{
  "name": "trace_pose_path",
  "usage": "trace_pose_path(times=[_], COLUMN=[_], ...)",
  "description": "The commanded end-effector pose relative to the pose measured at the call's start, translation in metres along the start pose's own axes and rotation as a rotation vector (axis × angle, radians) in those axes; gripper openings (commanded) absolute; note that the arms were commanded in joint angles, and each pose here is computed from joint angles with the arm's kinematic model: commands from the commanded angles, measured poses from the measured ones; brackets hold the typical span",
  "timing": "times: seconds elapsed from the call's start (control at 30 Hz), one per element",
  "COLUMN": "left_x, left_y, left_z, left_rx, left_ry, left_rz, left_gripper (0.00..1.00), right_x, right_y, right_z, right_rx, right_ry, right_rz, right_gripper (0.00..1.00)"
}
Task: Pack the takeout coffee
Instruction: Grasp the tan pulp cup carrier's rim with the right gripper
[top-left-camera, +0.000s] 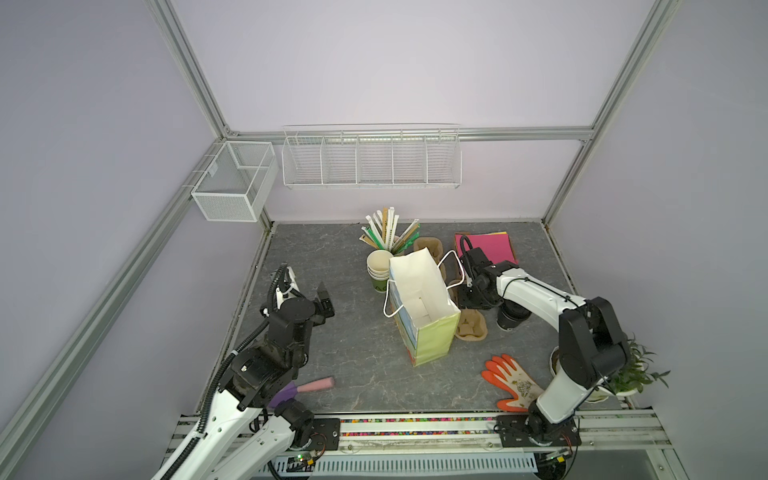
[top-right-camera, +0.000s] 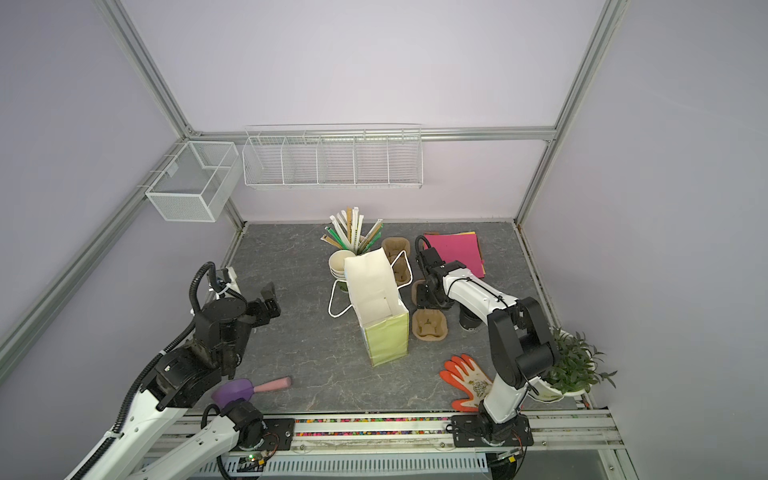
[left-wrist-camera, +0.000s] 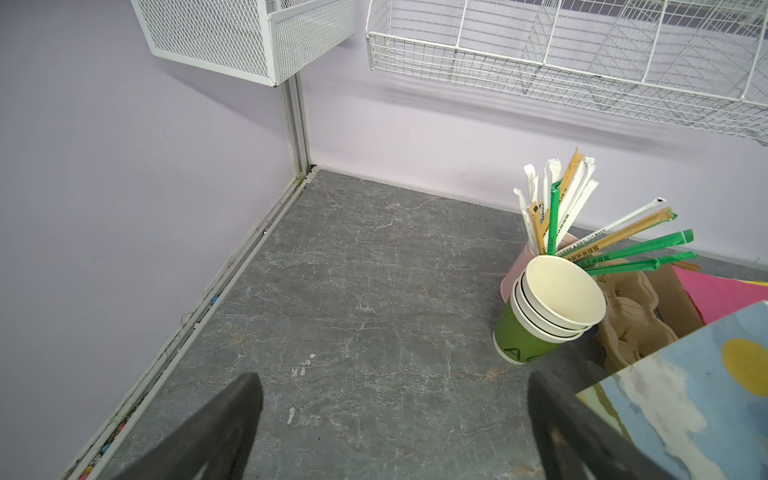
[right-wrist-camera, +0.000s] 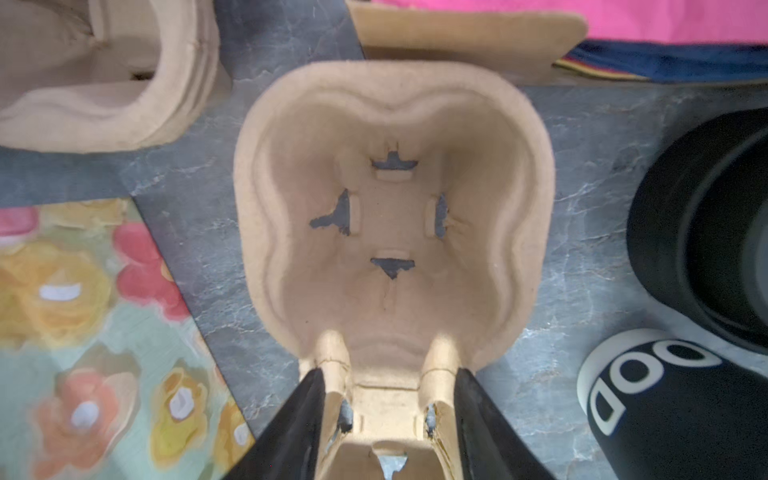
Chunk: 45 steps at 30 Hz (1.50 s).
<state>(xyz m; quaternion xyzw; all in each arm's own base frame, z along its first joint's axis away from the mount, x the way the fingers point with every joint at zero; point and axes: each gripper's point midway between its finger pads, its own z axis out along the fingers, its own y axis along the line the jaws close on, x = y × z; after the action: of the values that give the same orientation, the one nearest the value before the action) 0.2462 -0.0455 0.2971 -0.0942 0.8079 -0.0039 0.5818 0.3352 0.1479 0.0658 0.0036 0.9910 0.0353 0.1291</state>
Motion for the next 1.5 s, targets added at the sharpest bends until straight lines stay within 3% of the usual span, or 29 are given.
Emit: trace_pose_path(times=[0.0, 0.7, 0.87, 1.1, 1.47], left_x=[-0.001, 0.0, -0.001, -0.001, -0.001], left_y=[0.005, 0.005, 0.005, 0.005, 0.006], left_z=[-0.001, -0.001, -0.002, -0.001, -0.003], left_rx=[-0.019, -0.011, -0.012, -0.01, -0.01], left_ry=[-0.015, -0.014, -0.016, -0.016, -0.02], left_rz=[-0.013, -0.013, -0.012, -0.012, -0.015], left_gripper=[0.99, 0.99, 0.99, 0.99, 0.99], right_x=[0.007, 0.016, 0.015, 0.012, 0.0], right_y=[-0.004, -0.005, -0.005, -0.01, -0.016], right_z=[0.009, 0.02, 0.015, -0.006, -0.078], right_rx=[0.036, 0.054, 0.054, 0.06, 0.037], right_ry=[0.017, 0.045, 0.04, -0.003, -0.143], right_rz=[0.005, 0.001, -0.004, -0.005, -0.008], right_gripper=[0.52, 0.41, 0.34, 0.33, 0.31])
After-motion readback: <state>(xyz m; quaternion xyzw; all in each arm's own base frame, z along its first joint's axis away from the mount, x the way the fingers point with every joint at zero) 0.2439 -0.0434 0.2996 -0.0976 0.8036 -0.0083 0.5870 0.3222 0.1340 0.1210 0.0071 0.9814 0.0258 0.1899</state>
